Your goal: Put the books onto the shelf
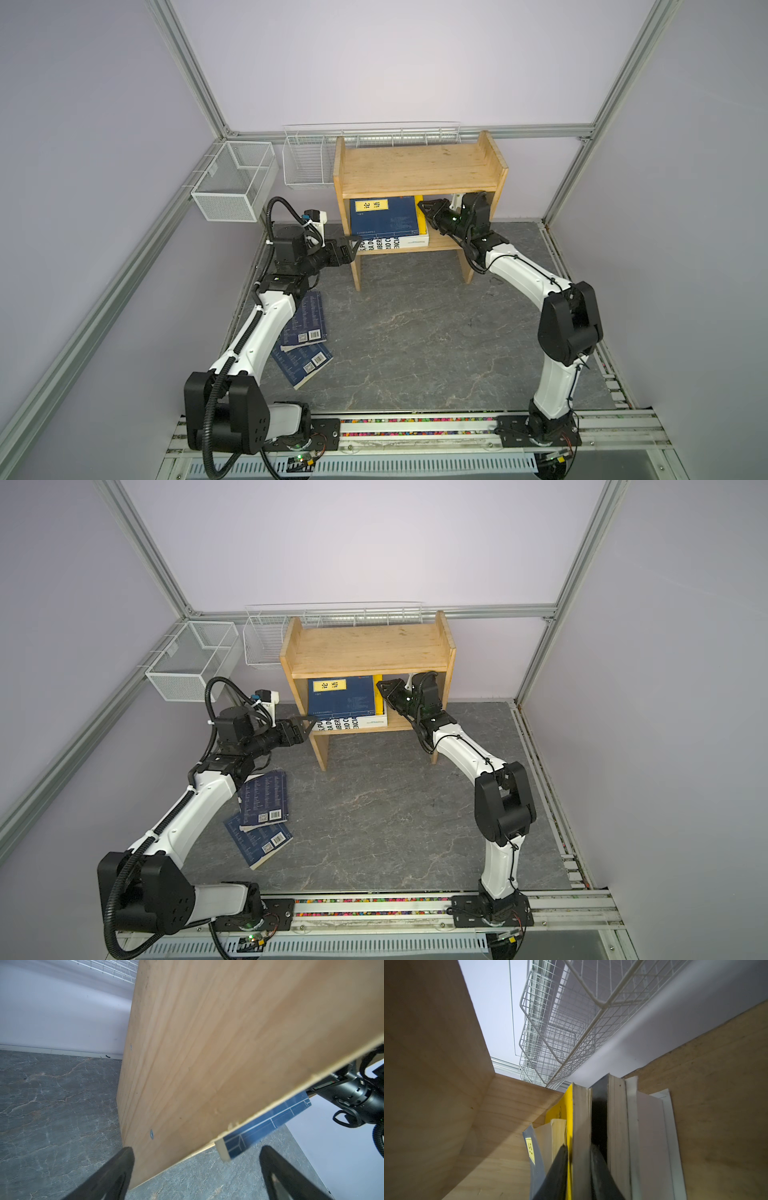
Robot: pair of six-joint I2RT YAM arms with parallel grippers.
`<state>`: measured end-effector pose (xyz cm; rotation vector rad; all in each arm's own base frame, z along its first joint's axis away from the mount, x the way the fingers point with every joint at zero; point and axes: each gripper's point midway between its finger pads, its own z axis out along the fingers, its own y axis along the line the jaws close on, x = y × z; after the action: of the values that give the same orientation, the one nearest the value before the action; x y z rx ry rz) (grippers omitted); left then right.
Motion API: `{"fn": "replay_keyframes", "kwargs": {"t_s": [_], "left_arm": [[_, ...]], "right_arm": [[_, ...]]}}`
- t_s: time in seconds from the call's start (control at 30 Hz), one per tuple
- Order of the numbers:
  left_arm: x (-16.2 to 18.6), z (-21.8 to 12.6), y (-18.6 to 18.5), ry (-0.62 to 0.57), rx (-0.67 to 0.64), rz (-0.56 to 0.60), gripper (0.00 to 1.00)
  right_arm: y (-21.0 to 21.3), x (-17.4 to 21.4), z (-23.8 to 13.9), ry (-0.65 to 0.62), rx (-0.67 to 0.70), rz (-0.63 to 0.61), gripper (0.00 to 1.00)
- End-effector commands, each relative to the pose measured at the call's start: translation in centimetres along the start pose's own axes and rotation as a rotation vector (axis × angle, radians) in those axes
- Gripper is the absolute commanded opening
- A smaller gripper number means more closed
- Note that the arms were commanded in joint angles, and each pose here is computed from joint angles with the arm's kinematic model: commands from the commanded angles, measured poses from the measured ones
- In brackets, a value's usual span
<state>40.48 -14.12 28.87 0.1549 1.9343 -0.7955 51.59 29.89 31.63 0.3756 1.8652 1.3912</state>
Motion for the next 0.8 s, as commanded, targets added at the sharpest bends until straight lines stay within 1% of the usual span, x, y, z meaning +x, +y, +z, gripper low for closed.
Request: {"fn": "replay_keyframes", "kwargs": {"t_s": [0.0,0.23,0.4,0.57,0.77], "left_arm": [[0.6,-0.7,-0.1,0.012,0.003,0.024,0.95],[1.1,-0.5,-0.1,0.037,0.009,0.016,0.91],[0.1,-0.2,0.2,0.006,-0.011,0.005,0.9],[-0.7,0.0,0.7,-0.027,-0.035,-0.006,0.85],[-0.9,0.2,1.1,-0.038,-0.053,-0.017,0.8]], "right_arm": [[1.9,-1.0,0.4,-0.028,-0.056,-0.007,0.22],[2.0,-0.9,0.6,-0.029,-0.056,-0.007,0.21],[2.0,-0.7,0.6,-0.024,-0.055,-0.008,0.21],[2.2,-0.7,0.6,-0.021,-0.059,-0.009,0.21],[2.4,-0.6,0.6,-0.018,-0.064,-0.013,0.21]]}}
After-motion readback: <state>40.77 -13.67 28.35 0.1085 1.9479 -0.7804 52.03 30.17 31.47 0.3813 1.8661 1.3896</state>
